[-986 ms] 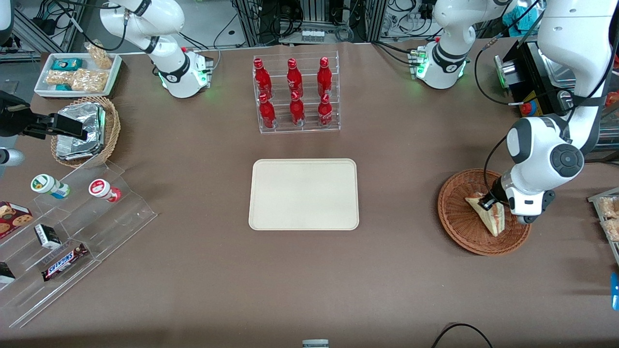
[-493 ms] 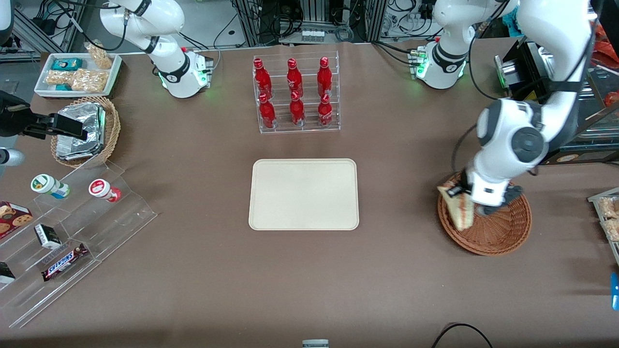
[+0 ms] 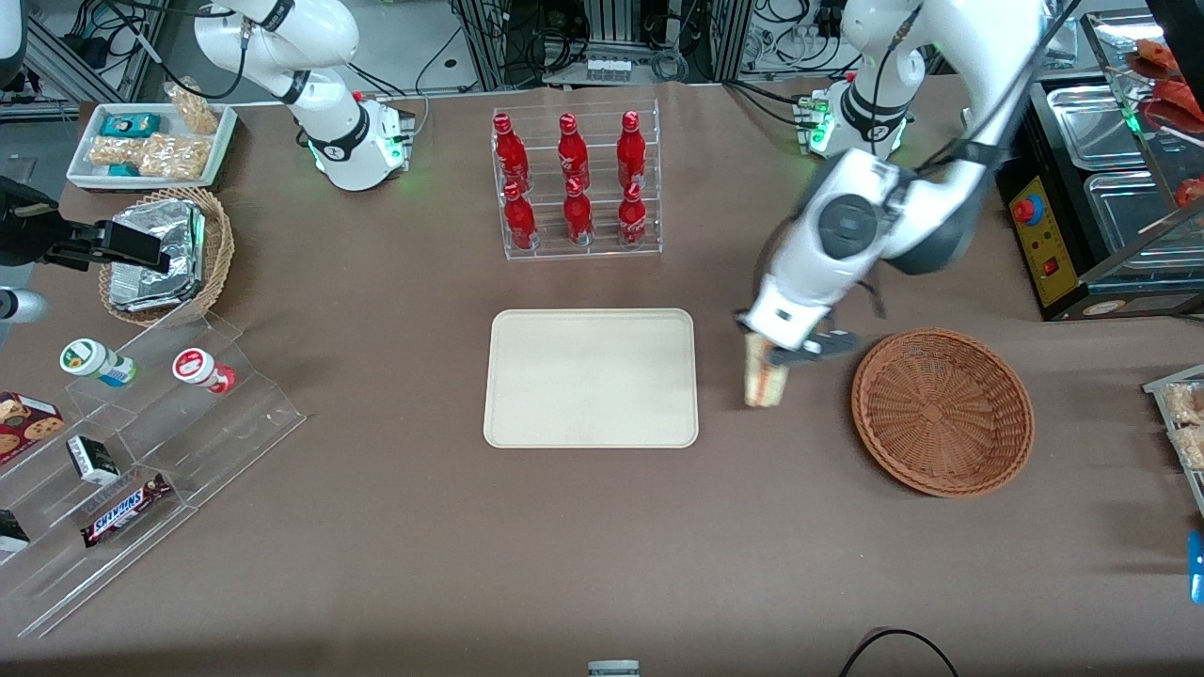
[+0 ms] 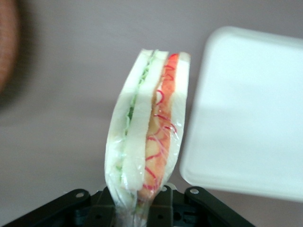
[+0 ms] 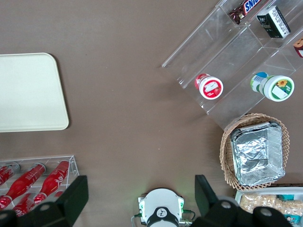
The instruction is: Place sandwich from basket to tray
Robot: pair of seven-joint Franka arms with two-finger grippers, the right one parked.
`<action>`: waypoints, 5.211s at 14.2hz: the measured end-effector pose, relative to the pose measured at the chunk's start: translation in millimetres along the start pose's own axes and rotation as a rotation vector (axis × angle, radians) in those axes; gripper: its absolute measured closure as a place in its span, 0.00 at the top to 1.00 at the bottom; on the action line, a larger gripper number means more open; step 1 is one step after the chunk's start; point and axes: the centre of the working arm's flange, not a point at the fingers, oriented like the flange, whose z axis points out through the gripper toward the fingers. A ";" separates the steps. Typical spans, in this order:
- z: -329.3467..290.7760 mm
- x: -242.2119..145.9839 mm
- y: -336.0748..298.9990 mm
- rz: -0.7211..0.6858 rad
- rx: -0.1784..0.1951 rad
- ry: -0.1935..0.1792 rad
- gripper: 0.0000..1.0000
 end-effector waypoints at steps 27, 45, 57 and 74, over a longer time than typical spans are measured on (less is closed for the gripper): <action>95.9 -8.7 217.3 -0.118 -0.017 0.121 0.71; -156.3 99.1 -0.6 -0.176 0.041 -0.017 1.00; -253.3 114.6 -283.3 -0.095 0.088 -0.148 1.00; -291.7 84.1 -281.8 -0.144 0.054 -0.111 1.00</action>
